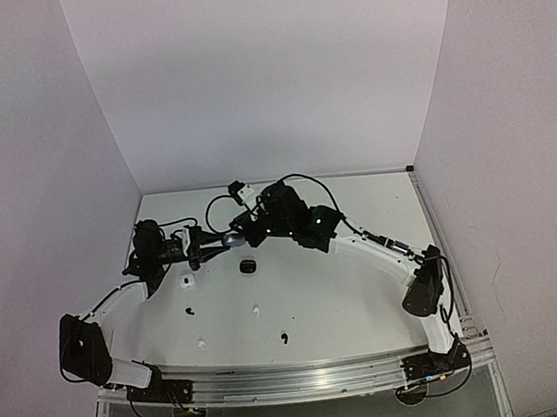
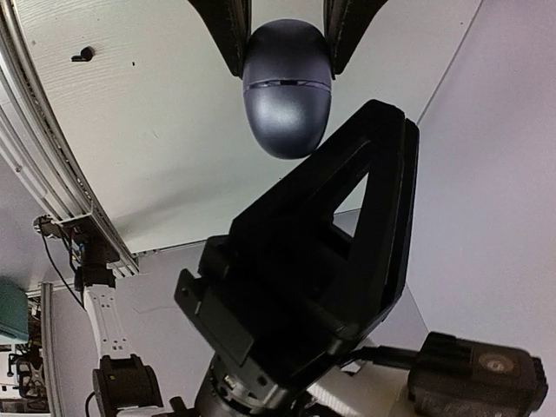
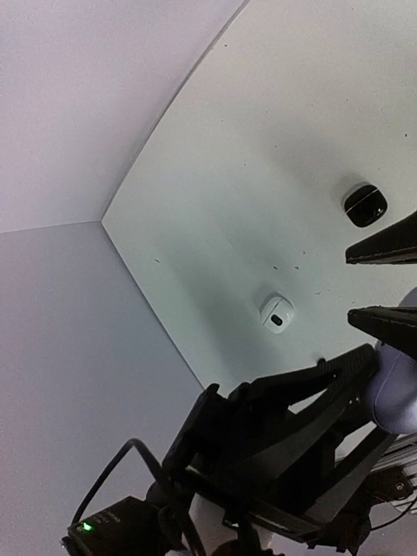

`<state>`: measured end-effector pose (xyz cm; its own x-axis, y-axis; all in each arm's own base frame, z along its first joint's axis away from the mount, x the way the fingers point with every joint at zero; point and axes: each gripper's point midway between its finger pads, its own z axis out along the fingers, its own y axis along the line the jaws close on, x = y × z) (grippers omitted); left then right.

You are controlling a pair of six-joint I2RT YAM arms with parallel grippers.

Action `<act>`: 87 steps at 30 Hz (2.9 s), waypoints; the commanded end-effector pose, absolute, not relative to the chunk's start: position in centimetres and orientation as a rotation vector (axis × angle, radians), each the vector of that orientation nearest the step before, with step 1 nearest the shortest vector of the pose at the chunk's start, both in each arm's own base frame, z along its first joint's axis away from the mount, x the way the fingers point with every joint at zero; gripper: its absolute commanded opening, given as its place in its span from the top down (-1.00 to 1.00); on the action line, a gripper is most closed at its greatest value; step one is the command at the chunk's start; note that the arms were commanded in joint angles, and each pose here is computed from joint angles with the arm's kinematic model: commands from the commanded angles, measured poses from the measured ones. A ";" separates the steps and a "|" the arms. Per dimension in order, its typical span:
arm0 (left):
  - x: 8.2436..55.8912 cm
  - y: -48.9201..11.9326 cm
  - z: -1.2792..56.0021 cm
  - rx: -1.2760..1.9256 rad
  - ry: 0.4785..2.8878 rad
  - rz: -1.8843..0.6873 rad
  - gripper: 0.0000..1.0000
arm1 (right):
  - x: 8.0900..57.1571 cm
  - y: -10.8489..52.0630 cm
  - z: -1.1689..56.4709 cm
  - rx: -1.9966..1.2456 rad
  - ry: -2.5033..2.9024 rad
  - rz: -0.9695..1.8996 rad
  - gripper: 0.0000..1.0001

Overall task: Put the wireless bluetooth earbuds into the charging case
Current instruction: Close the charging case with the earbuds, then pass from the left arm to the right, then place the charging case with the earbuds at the center of the board.

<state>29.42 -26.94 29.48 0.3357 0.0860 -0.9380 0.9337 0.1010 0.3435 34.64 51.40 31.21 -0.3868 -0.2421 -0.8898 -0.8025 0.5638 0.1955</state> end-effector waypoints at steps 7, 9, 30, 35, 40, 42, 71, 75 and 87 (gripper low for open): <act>31.3 -27.0 33.6 1.129 1.139 -0.925 1.00 | 33.1 45.7 35.8 -0.758 1.895 0.751 0.21; 30.9 -27.0 34.0 1.074 1.172 -1.035 1.00 | 33.0 44.7 35.9 -0.766 1.918 0.859 -0.31; 28.2 -27.5 36.1 1.076 1.182 -1.323 1.00 | 30.1 49.9 35.3 -1.080 1.811 1.361 -0.20; 28.4 -27.4 36.1 1.067 1.183 -1.316 1.00 | 29.9 50.3 35.3 -1.090 1.810 1.400 0.17; 28.5 -27.5 35.9 1.067 1.189 -1.319 1.00 | 29.8 50.3 35.5 -1.094 1.800 1.406 0.76; 28.5 -27.5 35.8 1.066 1.192 -1.320 1.00 | 29.8 50.2 35.7 -1.093 1.794 1.399 1.00; 30.4 -26.3 32.3 1.013 1.324 -1.215 -0.99 | 32.9 42.2 31.9 -0.995 1.969 1.289 1.00; 30.9 -25.5 31.3 1.002 1.364 -1.162 -0.99 | 34.4 35.5 24.3 -0.921 2.274 1.227 1.00; 30.7 -25.3 29.3 1.048 1.421 -1.117 -0.99 | 37.1 19.6 10.8 -0.764 2.865 1.065 1.00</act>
